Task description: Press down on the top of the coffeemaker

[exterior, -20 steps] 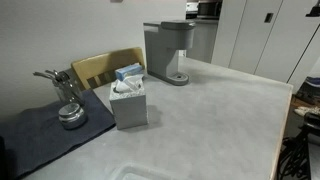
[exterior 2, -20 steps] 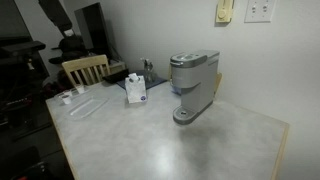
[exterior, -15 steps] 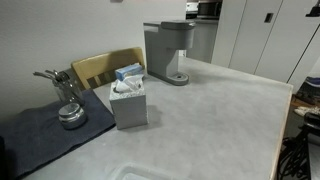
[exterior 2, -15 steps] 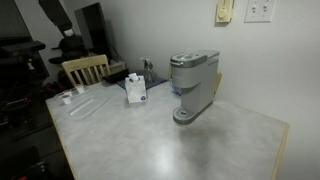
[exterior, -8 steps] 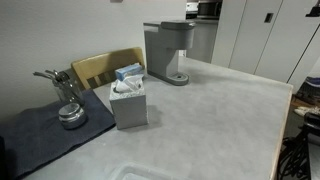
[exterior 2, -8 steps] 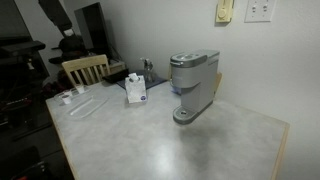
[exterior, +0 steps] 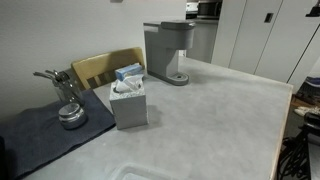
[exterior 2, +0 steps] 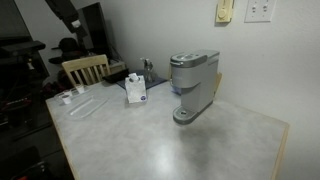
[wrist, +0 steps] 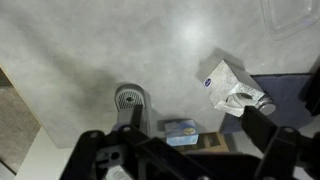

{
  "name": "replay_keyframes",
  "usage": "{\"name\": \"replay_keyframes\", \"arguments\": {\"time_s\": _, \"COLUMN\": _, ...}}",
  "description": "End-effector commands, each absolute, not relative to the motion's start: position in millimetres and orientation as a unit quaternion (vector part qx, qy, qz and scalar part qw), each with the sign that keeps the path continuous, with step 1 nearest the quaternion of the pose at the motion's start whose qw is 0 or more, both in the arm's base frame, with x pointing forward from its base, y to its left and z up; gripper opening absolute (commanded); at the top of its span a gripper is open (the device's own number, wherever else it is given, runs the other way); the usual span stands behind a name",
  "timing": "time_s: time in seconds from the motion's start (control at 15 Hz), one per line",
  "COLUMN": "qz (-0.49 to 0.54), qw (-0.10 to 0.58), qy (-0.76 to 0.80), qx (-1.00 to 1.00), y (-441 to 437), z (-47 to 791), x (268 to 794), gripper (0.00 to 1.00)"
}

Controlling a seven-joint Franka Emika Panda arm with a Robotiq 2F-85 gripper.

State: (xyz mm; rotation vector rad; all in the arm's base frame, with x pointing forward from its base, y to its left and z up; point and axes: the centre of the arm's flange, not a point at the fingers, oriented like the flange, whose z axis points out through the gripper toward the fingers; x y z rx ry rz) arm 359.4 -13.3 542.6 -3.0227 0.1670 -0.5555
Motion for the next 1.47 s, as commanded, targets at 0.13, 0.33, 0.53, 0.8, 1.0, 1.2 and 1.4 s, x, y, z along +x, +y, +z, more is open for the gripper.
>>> {"name": "replay_keyframes", "arguments": {"time_s": 0.13, "qz": -0.225, "qw": 0.014, "qy": 0.013, "qx": -0.974, "y": -21, "z": 542, "x": 402, "gripper": 1.0}}
{"name": "replay_keyframes", "arguments": {"time_s": 0.33, "qz": -0.249, "qw": 0.021, "qy": -0.009, "qx": -0.968, "y": -31, "z": 535, "x": 425, "gripper": 1.0}}
{"name": "replay_keyframes", "arguments": {"time_s": 0.53, "qz": -0.243, "qw": 0.015, "qy": 0.003, "qx": -0.97, "y": -26, "z": 535, "x": 410, "gripper": 1.0}}
{"name": "replay_keyframes", "arguments": {"time_s": 0.8, "qz": -0.238, "qw": 0.009, "qy": 0.002, "qx": -0.971, "y": -25, "z": 531, "x": 407, "gripper": 1.0}}
{"name": "replay_keyframes", "arguments": {"time_s": 1.0, "qz": -0.223, "qw": 0.009, "qy": 0.002, "qx": -0.975, "y": -30, "z": 518, "x": 417, "gripper": 1.0}}
{"name": "replay_keyframes", "arguments": {"time_s": 1.2, "qz": -0.194, "qw": -0.015, "qy": 0.006, "qx": -0.981, "y": -40, "z": 507, "x": 439, "gripper": 1.0}}
{"name": "replay_keyframes", "arguments": {"time_s": 1.4, "qz": -0.17, "qw": -0.01, "qy": 0.007, "qx": -0.985, "y": -54, "z": 504, "x": 463, "gripper": 1.0}}
